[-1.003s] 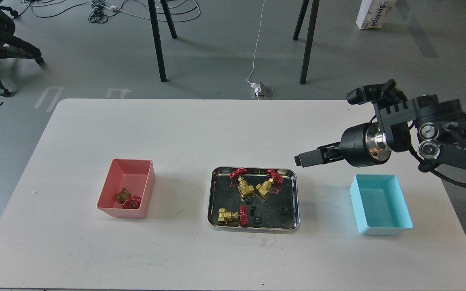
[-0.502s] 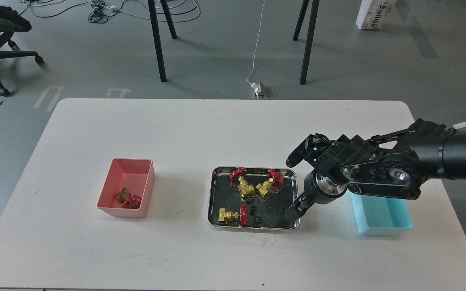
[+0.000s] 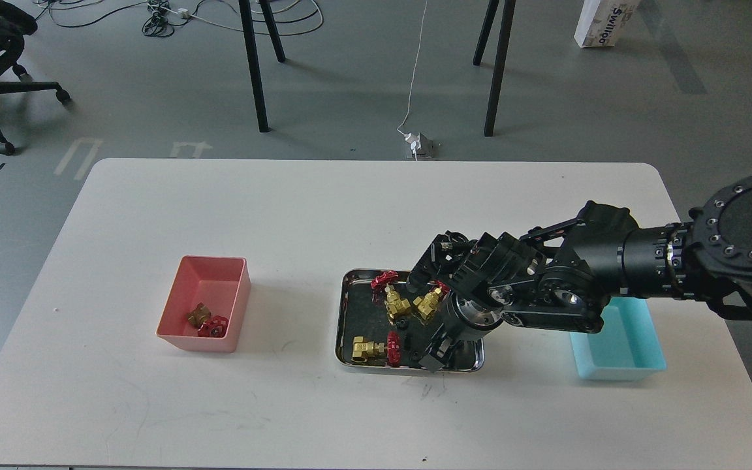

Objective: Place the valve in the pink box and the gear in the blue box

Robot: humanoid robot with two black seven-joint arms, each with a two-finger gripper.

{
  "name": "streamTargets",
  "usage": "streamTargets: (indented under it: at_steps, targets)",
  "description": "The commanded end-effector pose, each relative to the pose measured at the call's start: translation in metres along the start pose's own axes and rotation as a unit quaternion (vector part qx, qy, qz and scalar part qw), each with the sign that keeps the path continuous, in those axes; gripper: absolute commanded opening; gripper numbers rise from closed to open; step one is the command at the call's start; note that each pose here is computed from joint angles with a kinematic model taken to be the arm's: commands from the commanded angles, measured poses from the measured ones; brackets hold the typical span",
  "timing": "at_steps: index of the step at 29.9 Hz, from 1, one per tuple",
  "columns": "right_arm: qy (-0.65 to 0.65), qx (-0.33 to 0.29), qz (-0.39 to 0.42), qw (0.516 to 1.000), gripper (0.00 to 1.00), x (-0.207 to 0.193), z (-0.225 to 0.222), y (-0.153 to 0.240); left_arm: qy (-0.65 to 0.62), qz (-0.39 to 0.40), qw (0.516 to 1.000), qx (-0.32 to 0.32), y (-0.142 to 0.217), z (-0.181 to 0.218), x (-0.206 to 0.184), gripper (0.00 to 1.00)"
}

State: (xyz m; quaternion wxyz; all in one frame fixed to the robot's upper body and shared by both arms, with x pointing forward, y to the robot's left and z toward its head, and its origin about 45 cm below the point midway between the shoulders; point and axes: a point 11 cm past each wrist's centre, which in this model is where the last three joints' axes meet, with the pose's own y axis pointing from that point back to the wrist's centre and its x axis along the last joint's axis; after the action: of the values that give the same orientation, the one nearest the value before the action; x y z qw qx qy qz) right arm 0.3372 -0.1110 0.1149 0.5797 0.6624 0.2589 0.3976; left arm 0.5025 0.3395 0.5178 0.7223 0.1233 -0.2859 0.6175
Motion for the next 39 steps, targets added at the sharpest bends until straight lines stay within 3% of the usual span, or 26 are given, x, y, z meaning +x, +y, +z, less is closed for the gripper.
streamTargets:
  at_steps: [1, 9, 20, 29, 32, 36, 39]
  targets:
    - [-0.004, -0.008, 0.001, 1.0, 0.83, 0.0, 0.006, 0.0, -0.001, 0.001, 1.0, -0.005, -0.001, 0.006, 0.002, 0.93]
    - [-0.012, -0.008, -0.005, 1.0, 0.82, -0.008, 0.008, -0.007, -0.003, 0.004, 1.0, -0.009, -0.002, 0.011, 0.004, 0.93]
    - [-0.013, -0.007, -0.012, 1.0, 0.72, -0.01, 0.007, -0.007, -0.004, 0.005, 1.0, -0.008, -0.001, 0.01, 0.006, 0.93]
    - [-0.008, -0.014, -0.024, 1.0, 0.71, -0.017, 0.011, -0.009, -0.004, 0.006, 1.0, -0.008, -0.001, 0.011, 0.006, 0.93]
    - [-0.009, -0.014, -0.024, 1.0, 0.63, -0.017, 0.011, -0.009, -0.005, 0.005, 1.0, -0.009, -0.002, 0.011, 0.006, 0.93]
    - [-0.009, -0.016, -0.024, 1.0, 0.39, -0.017, 0.012, -0.009, -0.005, 0.005, 1.0, -0.009, -0.002, 0.011, 0.006, 0.93]
    - [-0.009, -0.016, -0.024, 1.0, 0.3, -0.017, 0.011, -0.009, -0.005, 0.006, 1.0, -0.009, -0.002, 0.011, 0.006, 0.93]
